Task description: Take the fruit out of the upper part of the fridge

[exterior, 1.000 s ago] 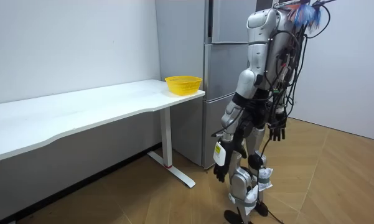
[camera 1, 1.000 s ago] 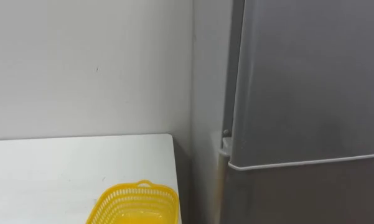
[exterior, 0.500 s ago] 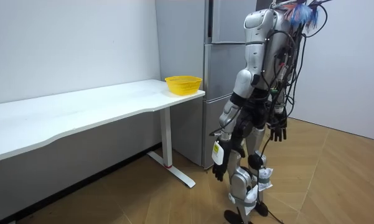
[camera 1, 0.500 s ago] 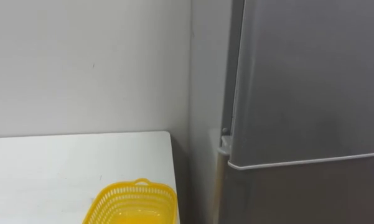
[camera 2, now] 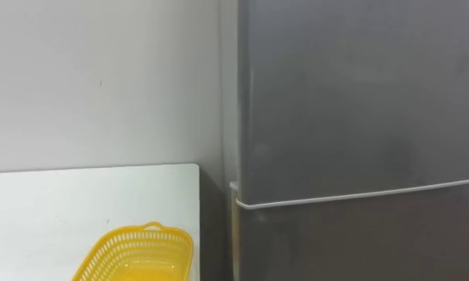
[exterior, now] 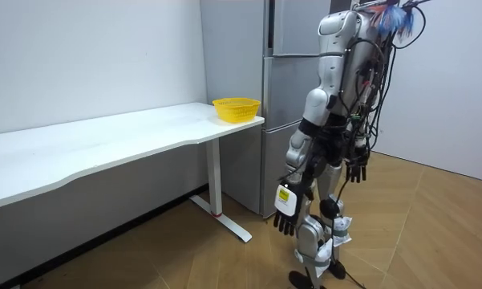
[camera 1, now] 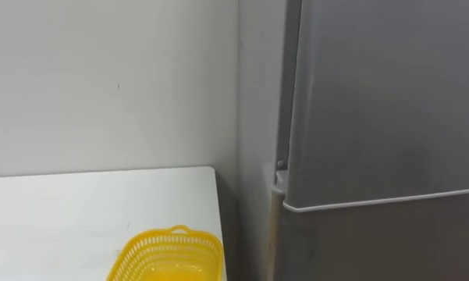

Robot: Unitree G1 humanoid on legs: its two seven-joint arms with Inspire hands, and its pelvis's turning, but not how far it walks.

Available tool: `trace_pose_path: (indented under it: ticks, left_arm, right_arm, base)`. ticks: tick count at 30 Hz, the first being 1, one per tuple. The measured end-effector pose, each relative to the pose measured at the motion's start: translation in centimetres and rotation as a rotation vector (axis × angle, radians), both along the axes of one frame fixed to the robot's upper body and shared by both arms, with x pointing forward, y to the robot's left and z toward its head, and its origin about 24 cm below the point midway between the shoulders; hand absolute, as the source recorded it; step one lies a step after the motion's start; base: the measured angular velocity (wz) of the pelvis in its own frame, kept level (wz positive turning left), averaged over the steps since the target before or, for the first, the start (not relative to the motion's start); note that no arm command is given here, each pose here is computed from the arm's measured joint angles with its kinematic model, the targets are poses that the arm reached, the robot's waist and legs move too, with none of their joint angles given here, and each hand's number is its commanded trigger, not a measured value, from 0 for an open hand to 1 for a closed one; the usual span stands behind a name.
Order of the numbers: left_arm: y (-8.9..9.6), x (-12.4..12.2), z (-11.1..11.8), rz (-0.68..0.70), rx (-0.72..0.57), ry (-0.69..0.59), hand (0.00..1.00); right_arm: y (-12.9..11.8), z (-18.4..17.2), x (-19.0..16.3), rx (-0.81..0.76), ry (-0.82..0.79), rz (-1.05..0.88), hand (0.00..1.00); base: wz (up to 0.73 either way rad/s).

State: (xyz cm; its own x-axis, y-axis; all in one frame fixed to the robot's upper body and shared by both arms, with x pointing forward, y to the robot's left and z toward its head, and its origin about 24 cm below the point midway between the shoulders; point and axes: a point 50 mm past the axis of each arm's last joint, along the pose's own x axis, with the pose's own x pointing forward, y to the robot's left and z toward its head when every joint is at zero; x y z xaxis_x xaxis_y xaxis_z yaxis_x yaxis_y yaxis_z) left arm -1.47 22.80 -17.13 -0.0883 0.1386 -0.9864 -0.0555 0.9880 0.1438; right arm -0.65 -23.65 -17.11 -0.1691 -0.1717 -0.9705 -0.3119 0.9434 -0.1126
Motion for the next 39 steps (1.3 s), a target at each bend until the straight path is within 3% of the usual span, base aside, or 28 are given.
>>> trace_pose_path:
  ticks: [8, 10, 18, 21, 30, 34, 39]
  left_arm:
    - [1.3, -1.5, 0.4, 0.379, 0.134, -0.04, 0.0]
    - [1.7, -1.1, 0.4, 0.472, 0.177, -0.082, 0.0]
    - [4.3, 3.2, 1.9, 1.122, 0.34, -0.349, 0.0]
    - [5.4, 4.2, 2.6, 1.29, 0.386, -0.421, 0.0]
    - [8.7, 6.1, 6.3, 1.475, 0.61, -0.583, 0.0]
    - [10.6, 7.8, 9.3, 1.519, 0.701, -0.726, 0.0]
    - [14.2, 10.0, 15.6, 1.572, 0.885, -1.004, 0.0]
  right_arm:
    - [-0.3, 0.0, 0.0, -0.017, -0.028, -0.091, 0.0]
    - [-0.4, 0.1, -0.1, -0.021, -0.03, -0.109, 0.0]
    - [-0.7, 0.1, 0.3, -0.03, -0.084, -0.202, 0.0]
    - [-1.1, 0.2, 0.7, -0.052, -0.12, -0.202, 0.0]
    - [-1.6, 0.3, 1.9, -0.072, -0.234, -0.196, 0.0]
    - [-1.9, 0.4, 1.6, -0.088, -0.247, -0.191, 0.0]
    - [-2.1, 0.5, 1.2, -0.1, -0.266, -0.206, 0.0]
  base:
    - [0.01]
    - [0.03]
    - [0.02]
    - [-0.07]
    - [0.0]
    - [0.01]
    - [-0.05]
